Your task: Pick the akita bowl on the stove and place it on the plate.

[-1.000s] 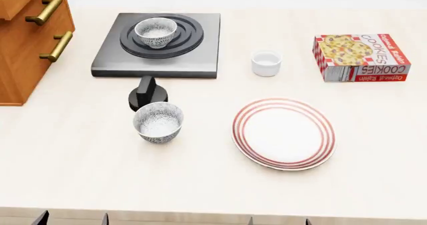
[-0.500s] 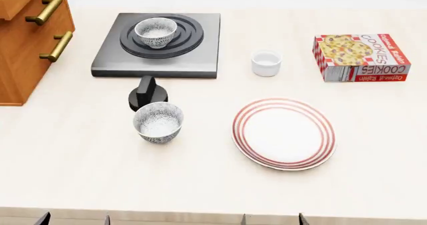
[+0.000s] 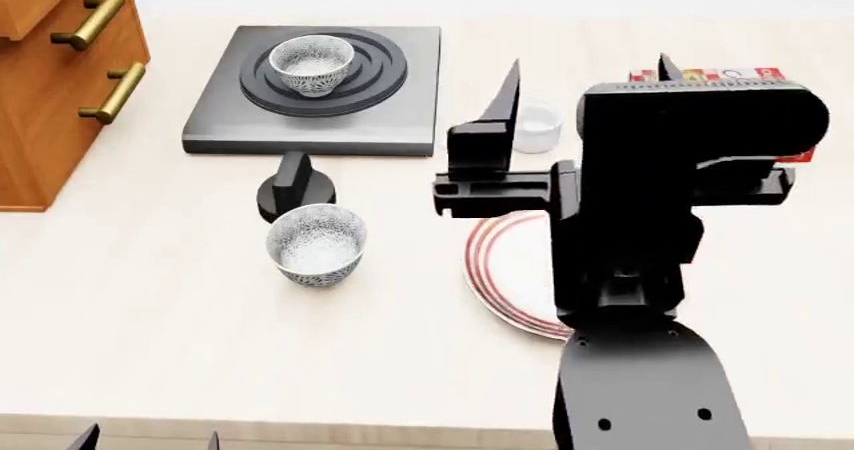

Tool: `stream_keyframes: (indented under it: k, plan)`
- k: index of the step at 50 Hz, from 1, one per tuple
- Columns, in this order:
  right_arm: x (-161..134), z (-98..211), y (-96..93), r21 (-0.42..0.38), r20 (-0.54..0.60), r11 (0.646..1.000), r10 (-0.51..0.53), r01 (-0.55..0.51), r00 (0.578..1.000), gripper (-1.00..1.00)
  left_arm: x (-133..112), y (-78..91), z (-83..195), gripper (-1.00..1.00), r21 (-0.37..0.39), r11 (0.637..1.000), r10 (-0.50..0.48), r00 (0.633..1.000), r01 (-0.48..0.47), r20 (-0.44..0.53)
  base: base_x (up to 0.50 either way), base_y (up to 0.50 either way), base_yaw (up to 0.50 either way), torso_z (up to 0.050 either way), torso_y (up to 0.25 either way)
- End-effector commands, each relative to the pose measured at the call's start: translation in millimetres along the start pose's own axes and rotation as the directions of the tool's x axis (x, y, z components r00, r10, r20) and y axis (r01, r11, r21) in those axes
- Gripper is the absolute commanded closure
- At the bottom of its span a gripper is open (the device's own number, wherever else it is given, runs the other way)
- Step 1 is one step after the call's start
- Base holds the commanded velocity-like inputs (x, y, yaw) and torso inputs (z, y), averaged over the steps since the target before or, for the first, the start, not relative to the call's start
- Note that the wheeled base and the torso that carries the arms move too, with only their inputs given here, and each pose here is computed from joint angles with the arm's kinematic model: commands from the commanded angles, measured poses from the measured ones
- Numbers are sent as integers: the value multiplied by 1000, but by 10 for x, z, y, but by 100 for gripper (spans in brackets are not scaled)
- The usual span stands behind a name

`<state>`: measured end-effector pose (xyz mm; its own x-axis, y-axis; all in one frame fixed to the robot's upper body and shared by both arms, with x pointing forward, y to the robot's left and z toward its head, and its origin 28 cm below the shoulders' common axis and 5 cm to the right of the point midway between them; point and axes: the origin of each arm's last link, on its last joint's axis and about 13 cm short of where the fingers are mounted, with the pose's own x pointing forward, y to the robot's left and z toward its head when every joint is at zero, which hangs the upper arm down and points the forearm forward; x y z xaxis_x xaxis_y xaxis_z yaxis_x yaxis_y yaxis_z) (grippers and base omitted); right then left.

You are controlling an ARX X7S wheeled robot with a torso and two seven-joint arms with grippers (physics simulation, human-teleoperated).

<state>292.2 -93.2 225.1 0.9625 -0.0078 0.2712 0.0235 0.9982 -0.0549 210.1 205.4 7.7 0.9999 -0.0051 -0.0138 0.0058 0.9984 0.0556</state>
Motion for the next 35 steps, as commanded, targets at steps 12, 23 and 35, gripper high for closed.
stream_keyframes:
  k: [12, 23, 35]
  plan:
    - [-314, 78, -491, 72, -48, 983, -167, 170, 985, -100, -5, -4, -3, -100, 13, 1000, 4, 1000, -4, -4, 0, 0, 0, 0, 0]
    - [-345, 52, -501, 130, -53, 972, -190, 195, 980, -100, -37, -5, 26, -100, 13, 1000, 3, 1000, -3, 7, 0, 0, 0, 0, 0]
    - [-363, 10, -428, 166, -74, 971, -164, 174, 984, -100, -43, -3, 48, -100, 15, 1000, 5, 1000, -5, 7, 0, 0, 0, 0, 0]
